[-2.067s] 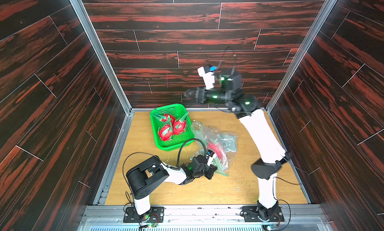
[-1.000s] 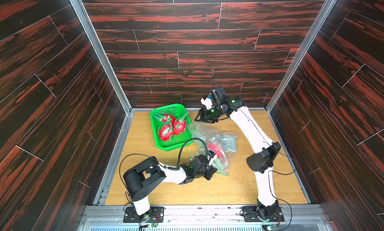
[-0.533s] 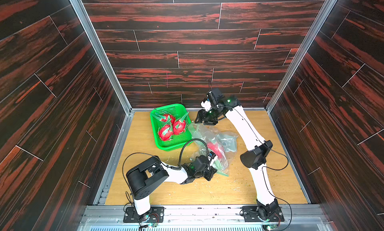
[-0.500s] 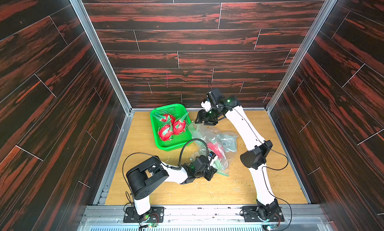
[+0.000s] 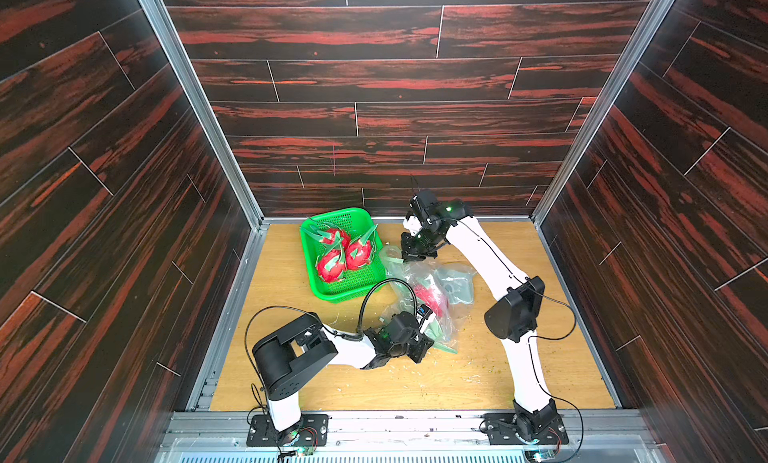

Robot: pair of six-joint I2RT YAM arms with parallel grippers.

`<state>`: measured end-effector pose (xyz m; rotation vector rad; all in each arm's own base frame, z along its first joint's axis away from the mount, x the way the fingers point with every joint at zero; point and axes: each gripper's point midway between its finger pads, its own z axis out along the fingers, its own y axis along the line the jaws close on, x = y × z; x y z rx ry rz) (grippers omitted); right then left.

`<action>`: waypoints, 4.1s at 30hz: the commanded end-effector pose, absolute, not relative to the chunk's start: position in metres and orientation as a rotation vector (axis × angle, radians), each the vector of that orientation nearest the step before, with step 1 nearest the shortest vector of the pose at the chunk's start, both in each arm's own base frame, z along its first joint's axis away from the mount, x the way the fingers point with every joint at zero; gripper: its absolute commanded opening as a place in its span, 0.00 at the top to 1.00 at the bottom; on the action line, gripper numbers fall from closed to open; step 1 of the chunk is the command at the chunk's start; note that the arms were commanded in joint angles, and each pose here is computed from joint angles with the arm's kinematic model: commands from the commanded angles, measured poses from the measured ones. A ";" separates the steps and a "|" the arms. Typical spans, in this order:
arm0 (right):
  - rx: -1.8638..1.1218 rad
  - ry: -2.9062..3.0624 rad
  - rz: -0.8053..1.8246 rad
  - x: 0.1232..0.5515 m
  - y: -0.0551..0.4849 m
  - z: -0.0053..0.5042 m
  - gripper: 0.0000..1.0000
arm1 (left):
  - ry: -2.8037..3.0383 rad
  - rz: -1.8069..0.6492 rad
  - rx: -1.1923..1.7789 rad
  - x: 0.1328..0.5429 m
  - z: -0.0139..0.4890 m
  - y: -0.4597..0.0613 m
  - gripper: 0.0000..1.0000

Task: Open the zip-top bag and take out the dragon fruit
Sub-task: Adjust the zipper food storage bag in the zipper food storage bag, then pick up the dragon fruit from the zipper food storage bag.

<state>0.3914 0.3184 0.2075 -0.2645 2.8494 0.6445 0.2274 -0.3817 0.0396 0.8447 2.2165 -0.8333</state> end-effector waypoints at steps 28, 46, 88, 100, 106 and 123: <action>-0.348 2.209 0.447 0.409 0.229 0.389 1.00 | 1.783 -0.738 0.621 0.267 0.359 -0.328 0.70; -0.213 2.312 0.747 0.360 0.239 0.323 1.00 | 2.156 -0.756 0.434 0.324 0.321 -0.343 0.73; 0.089 2.354 0.823 0.413 0.244 0.253 0.90 | 2.522 -0.507 0.332 0.422 0.176 -0.333 0.61; 0.096 2.333 0.869 0.416 0.243 0.259 1.00 | 2.568 -0.625 0.157 0.437 0.161 -0.329 0.70; 0.088 2.306 0.908 0.415 0.246 0.272 1.00 | 2.546 -0.567 0.082 0.448 0.162 -0.321 0.72; 0.114 2.261 0.817 0.391 0.193 0.304 0.69 | 2.554 -0.893 0.147 0.450 0.167 -0.368 0.71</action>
